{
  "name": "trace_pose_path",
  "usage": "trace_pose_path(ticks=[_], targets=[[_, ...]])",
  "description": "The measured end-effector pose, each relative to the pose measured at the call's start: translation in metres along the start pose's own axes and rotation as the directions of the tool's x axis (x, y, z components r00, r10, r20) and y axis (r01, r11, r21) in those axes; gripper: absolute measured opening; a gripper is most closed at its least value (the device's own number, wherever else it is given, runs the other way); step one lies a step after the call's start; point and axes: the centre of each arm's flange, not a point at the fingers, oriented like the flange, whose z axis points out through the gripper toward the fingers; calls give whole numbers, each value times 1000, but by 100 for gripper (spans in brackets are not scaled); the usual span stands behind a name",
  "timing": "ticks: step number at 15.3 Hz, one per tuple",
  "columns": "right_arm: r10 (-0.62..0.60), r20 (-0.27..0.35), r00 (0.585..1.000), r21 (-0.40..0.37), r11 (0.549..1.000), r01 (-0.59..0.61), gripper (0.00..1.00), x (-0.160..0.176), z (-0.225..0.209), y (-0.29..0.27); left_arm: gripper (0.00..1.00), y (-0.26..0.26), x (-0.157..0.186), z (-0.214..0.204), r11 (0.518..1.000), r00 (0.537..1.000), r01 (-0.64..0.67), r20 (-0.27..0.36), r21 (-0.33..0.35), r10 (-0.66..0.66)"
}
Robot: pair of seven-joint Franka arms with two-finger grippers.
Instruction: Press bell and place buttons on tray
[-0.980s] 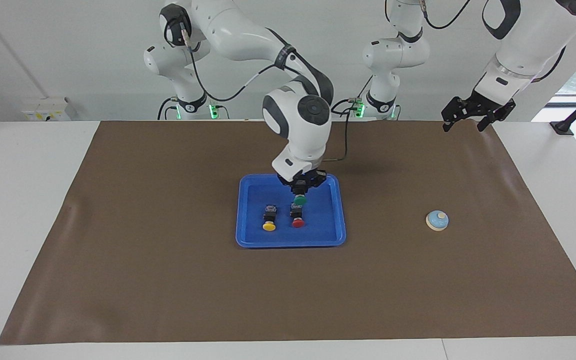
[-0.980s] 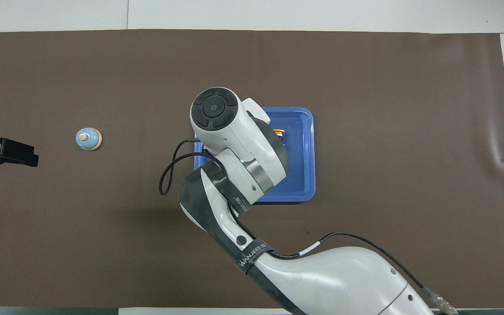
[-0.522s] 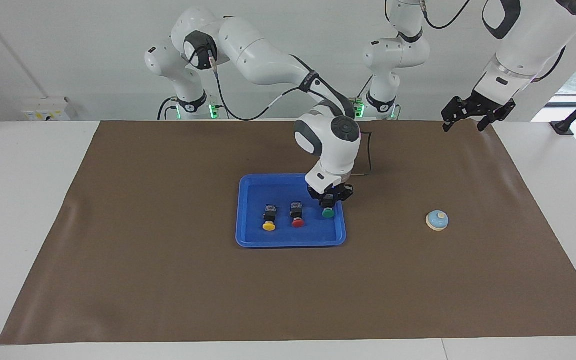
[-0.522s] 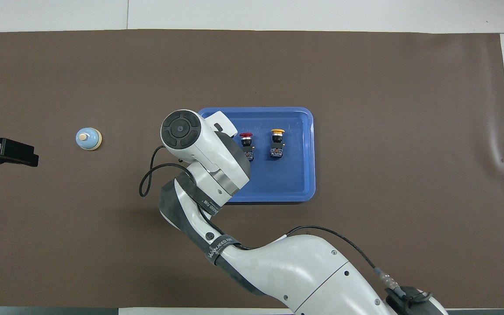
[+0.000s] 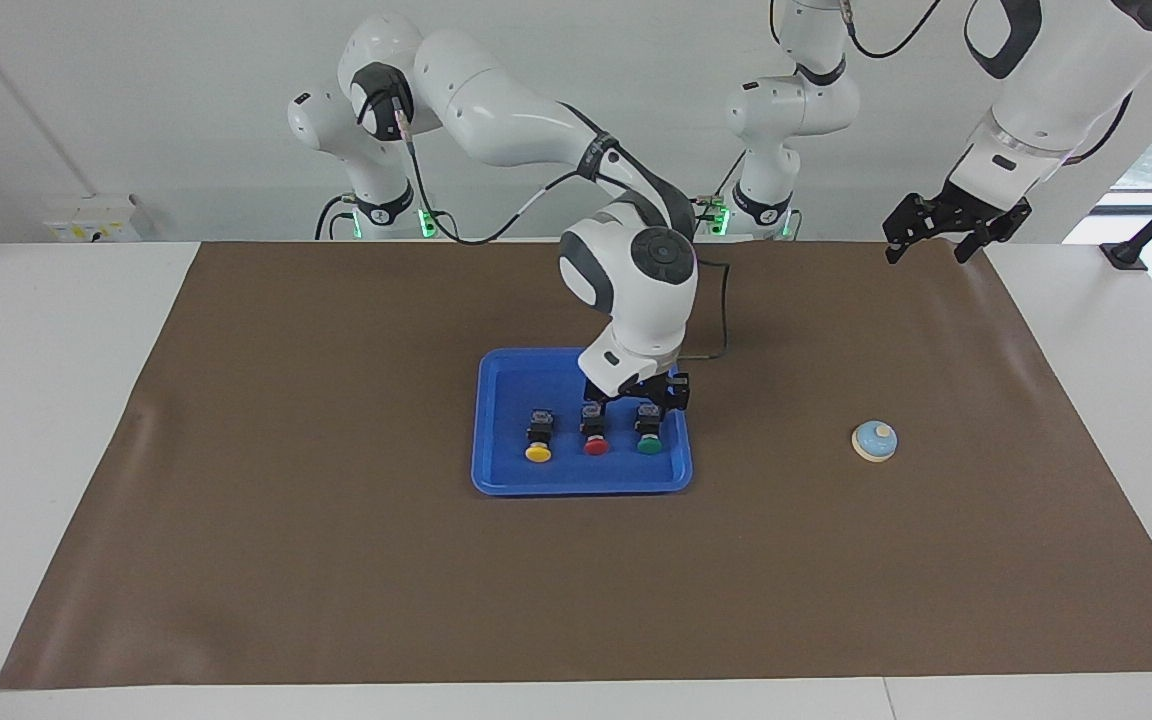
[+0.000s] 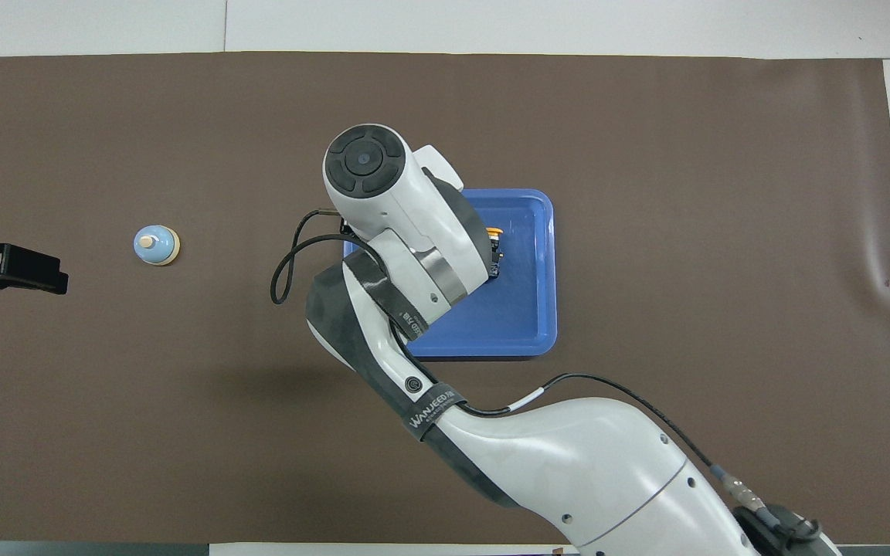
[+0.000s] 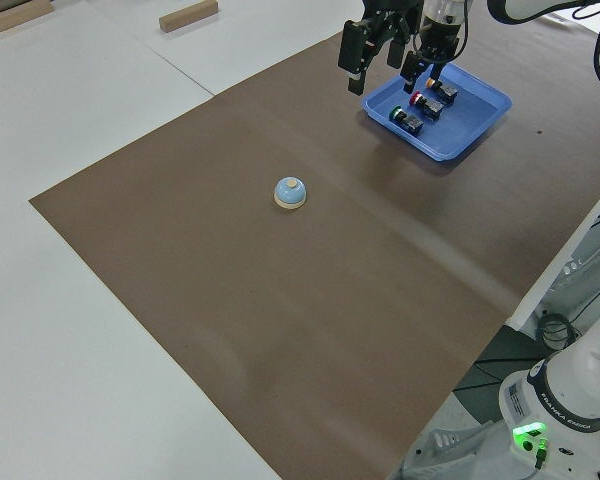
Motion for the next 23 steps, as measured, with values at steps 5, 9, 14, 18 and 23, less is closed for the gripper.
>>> trace_pose_path(ticks=[5, 9, 14, 18, 23], targets=[[-7, 35, 999, -2, 1000, 7, 100, -13, -119, 80, 100, 0, 0, 0, 1000, 1000, 0, 0, 0, 0], [-132, 92, 987, 3, 991, 132, 100, -9, -179, 194, 100, 0, 0, 0, 1000, 1000, 0, 0, 0, 0], [-204, 149, 967, 39, 979, 201, 100, -14, -209, 318, 100, 0, 0, 0, 1000, 1000, 0, 0, 0, 0], [-232, 155, 960, 41, 973, 228, 100, -27, -206, 358, 100, 0, 0, 0, 1000, 1000, 0, 0, 0, 0], [-229, 105, 968, 23, 973, 228, 100, -19, -189, 358, 100, 0, 0, 0, 1000, 1000, 0, 0, 0, 0]])
